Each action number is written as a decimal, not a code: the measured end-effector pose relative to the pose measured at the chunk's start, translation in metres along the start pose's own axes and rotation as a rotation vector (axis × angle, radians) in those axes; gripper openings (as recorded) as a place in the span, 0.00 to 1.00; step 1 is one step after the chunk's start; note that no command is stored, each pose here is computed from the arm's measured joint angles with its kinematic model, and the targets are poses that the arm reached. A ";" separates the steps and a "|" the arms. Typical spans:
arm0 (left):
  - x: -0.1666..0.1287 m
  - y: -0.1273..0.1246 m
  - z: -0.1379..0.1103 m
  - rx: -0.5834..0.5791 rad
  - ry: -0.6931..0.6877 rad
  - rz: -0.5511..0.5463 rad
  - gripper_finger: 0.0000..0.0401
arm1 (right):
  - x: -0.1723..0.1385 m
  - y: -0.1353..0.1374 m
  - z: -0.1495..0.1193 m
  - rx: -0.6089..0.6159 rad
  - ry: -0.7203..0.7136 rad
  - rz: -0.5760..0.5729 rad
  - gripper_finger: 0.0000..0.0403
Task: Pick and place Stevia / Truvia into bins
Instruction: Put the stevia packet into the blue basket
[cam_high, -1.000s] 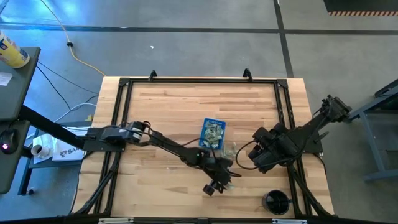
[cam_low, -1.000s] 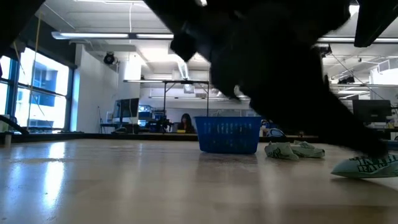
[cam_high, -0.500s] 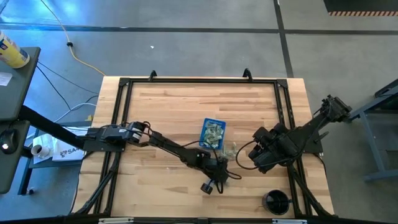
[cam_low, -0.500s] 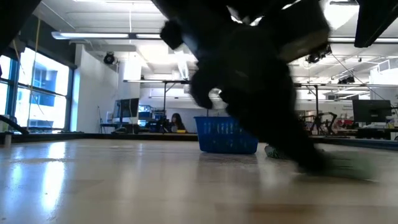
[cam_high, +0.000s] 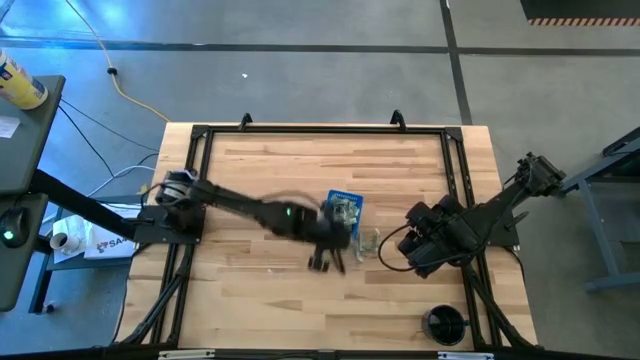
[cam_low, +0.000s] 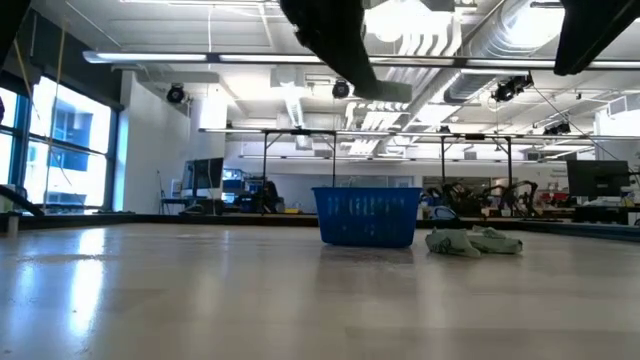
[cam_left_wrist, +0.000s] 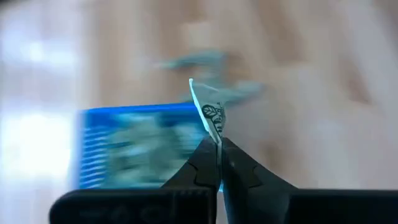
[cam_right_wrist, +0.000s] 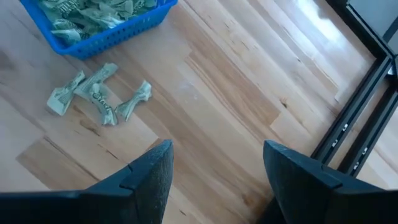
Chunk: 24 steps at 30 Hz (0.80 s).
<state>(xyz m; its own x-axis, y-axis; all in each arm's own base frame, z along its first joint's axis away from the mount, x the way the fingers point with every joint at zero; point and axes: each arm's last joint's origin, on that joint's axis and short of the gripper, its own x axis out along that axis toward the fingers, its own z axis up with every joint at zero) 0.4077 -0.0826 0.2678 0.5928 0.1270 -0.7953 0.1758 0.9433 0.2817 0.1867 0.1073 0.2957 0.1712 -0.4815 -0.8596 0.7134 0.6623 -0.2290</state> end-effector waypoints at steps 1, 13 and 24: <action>0.000 0.014 -0.001 -0.028 -0.002 0.033 0.10 | 0.000 0.000 0.000 0.003 0.001 0.002 0.59; 0.070 0.110 -0.078 -0.294 0.170 -0.214 0.32 | 0.018 0.037 0.005 -0.045 0.035 0.092 0.59; -0.033 0.089 -0.040 -0.237 -0.027 -0.273 0.51 | 0.102 0.058 0.048 0.152 0.366 -0.063 0.59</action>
<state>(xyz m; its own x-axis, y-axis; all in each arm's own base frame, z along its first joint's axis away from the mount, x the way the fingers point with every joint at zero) 0.3721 0.0095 0.2978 0.5700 -0.1449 -0.8088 0.1455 0.9866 -0.0742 0.2787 0.0691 0.2169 -0.1103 -0.2642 -0.9581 0.8116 0.5325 -0.2403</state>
